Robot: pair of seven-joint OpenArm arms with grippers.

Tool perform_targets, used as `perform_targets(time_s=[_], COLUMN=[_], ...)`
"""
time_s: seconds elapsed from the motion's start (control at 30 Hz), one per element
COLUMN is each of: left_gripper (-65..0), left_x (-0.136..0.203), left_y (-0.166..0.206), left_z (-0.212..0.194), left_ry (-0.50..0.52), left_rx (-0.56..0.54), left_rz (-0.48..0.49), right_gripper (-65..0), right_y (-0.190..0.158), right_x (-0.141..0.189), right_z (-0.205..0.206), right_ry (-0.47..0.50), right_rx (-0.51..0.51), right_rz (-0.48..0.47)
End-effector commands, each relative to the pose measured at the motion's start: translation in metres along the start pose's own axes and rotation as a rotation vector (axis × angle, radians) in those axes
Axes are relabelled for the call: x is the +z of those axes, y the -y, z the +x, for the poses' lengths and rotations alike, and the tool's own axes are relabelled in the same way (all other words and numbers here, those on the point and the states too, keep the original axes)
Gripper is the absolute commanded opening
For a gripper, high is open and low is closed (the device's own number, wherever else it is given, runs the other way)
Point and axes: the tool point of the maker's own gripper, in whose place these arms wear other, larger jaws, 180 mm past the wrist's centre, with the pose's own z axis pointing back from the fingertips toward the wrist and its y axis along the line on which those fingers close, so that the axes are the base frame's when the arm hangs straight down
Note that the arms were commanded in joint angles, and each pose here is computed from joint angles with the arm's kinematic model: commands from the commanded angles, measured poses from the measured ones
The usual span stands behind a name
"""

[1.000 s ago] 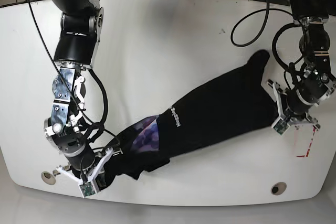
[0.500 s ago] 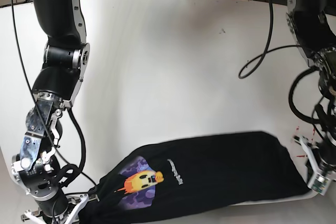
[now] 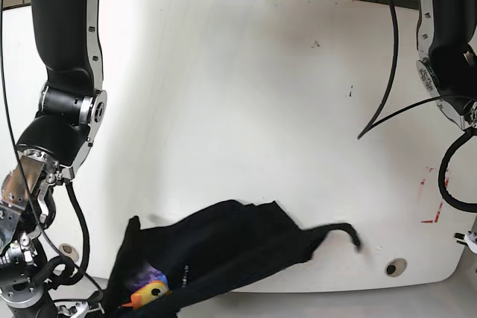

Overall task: Layout the t-shirt on the table in an organized manner, then fold the t-shirt properly
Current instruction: 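Release with the left gripper and lift the t-shirt end with the right gripper, then move the left gripper down to the t-shirt's hanging fabric and grasp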

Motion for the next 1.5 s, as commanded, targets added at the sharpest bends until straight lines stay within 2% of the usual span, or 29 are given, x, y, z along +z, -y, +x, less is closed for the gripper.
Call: perform_targets(time_s=[0.0, 0.23, 0.57, 0.73, 0.93, 1.03, 1.3, 1.47], left_gripper=[-60.7, -60.7, -60.7, -60.6, -59.7, -53.9, -26.8, -21.7], left_x=[0.001, -0.001, 0.016, 0.026, 0.03, 0.03, 0.011, -0.009], left_y=[0.004, 0.057, 0.141, 0.186, 0.233, 0.253, 0.298, 0.302], left_z=[-0.007, -0.068, -0.139, -0.151, -0.147, -0.144, -0.125, -0.11], left_ry=[-0.007, -0.149, -0.304, -0.286, -0.262, -0.265, -0.257, -0.253], left_rx=[-0.01, -0.032, -0.002, 0.06, 0.144, 0.176, 0.309, 0.437], left_rz=[-0.007, -0.132, -0.322, -0.415, -0.508, -0.553, -0.656, -0.634], right_gripper=[-64.4, -64.4, -64.5, -64.7, -64.7, -64.7, -64.7, -64.8], right_y=[0.002, -0.05, -0.108, -0.128, -0.147, -0.158, -0.207, -0.231], right_x=[0.011, 0.034, 0.077, 0.093, 0.112, 0.124, 0.169, 0.197], right_z=[0.007, -0.063, -0.164, -0.2, -0.229, -0.245, -0.291, -0.311], right_ry=[0.043, -0.055, -0.233, -0.318, -0.392, -0.434, -0.573, -0.629], right_rx=[0.026, 0.079, -0.017, -0.061, -0.057, -0.059, -0.117, -0.135], right_rz=[-0.014, 0.055, 0.15, 0.189, 0.23, 0.258, 0.361, 0.426])
